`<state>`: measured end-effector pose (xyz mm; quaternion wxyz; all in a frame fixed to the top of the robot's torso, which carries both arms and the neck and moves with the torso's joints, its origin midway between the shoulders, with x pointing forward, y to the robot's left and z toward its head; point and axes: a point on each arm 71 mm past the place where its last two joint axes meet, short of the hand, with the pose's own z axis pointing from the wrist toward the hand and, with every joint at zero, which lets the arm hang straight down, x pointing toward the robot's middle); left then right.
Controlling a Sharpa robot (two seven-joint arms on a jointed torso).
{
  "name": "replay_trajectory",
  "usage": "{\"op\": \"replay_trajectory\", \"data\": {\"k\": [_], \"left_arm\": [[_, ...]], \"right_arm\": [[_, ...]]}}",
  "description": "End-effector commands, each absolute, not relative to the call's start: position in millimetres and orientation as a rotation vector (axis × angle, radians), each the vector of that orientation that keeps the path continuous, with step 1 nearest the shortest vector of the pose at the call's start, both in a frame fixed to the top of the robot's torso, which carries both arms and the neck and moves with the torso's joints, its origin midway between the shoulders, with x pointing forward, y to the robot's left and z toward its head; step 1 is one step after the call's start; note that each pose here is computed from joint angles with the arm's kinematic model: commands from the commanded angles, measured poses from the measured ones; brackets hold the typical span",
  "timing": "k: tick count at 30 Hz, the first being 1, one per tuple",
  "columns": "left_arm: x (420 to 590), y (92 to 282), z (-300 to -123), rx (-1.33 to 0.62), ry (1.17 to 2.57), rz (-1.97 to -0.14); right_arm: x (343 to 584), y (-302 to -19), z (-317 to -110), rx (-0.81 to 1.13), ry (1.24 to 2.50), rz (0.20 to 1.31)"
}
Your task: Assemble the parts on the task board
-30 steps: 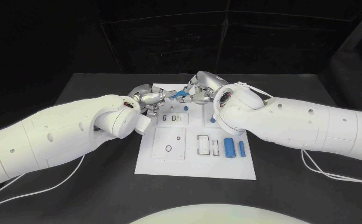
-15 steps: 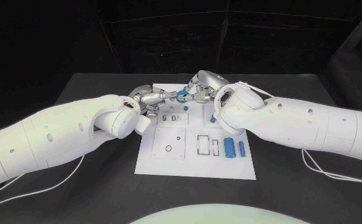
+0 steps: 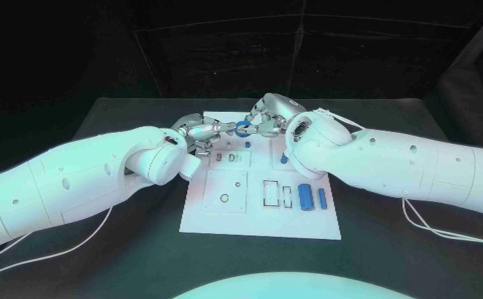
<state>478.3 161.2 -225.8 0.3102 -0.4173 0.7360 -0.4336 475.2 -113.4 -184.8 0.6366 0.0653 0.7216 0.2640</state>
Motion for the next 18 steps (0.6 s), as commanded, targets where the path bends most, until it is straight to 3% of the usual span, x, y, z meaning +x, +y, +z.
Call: {"op": "replay_trajectory", "data": {"k": [1, 11, 18], "left_arm": [[478.0, 159.5, -224.6, -1.089, 1.948, -1.168], [479.7, 162.7, -225.0, -1.095, 1.936, -1.155], [483.6, 170.6, -222.2, -0.924, 1.917, -1.084]], "right_arm": [[476, -114, -182, 0.145, 1.628, 0.605], [476, -120, -182, 0.151, 1.625, 0.597], [477, -152, -182, 0.209, 1.626, 0.56]]}}
